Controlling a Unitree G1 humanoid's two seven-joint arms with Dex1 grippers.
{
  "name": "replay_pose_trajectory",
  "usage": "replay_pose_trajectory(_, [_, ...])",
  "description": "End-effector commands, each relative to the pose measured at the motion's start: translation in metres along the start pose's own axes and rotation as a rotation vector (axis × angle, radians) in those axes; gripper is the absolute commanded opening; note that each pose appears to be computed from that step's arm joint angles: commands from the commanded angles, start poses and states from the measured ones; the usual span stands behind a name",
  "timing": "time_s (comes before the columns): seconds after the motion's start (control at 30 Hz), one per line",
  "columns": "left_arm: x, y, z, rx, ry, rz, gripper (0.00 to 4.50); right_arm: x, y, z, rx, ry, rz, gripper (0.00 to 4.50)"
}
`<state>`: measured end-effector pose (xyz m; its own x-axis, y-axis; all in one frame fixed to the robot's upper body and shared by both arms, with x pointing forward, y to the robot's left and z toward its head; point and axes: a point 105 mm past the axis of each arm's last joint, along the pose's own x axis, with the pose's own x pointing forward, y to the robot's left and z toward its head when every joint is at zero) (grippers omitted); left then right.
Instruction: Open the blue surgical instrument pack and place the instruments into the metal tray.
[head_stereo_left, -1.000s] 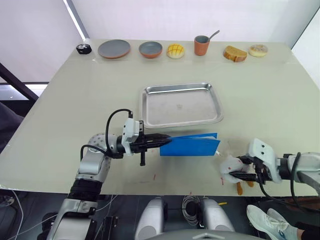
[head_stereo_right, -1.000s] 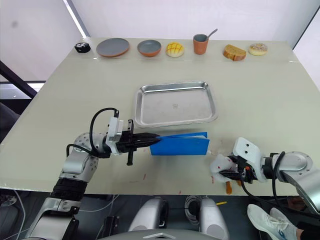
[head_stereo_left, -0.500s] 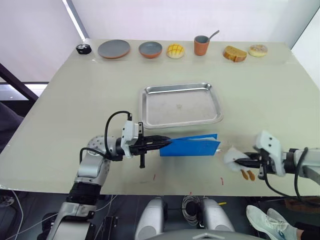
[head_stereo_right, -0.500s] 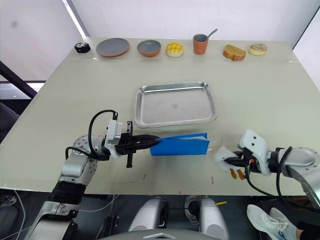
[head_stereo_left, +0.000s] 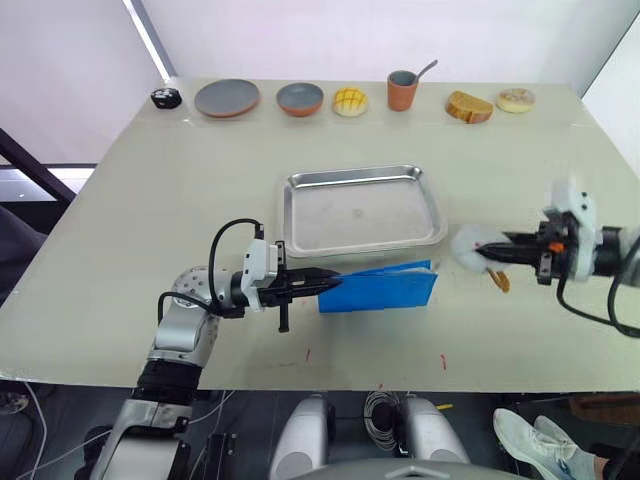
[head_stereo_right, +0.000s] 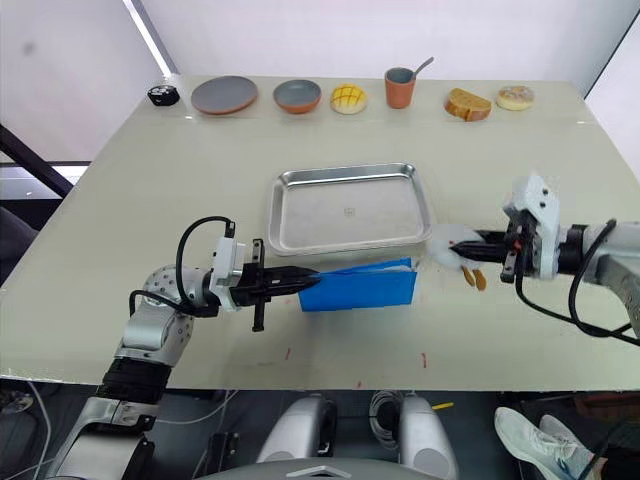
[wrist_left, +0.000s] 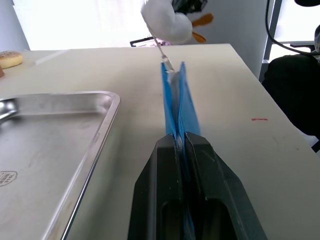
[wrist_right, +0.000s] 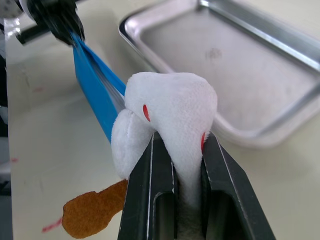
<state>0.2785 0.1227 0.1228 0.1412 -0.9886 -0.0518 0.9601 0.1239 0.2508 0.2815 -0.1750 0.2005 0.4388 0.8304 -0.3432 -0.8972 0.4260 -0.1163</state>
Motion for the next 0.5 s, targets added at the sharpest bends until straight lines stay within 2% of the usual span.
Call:
replay_pose_trajectory(0.03, [-0.003,-0.003,-0.009,-0.010,0.057,-0.027,0.00,0.004,0.000,0.020,-0.051,-0.047,0.017,0.04])
replay_pose_trajectory(0.23, [-0.001,-0.002,-0.009,-0.006,0.062,-0.033,0.00,0.025,0.009,0.045,-0.099,-0.109,0.096,0.04])
replay_pose_trajectory(0.5, [0.003,0.001,-0.010,-0.003,0.069,-0.041,0.00,0.053,0.032,0.058,-0.147,-0.135,0.225,0.04])
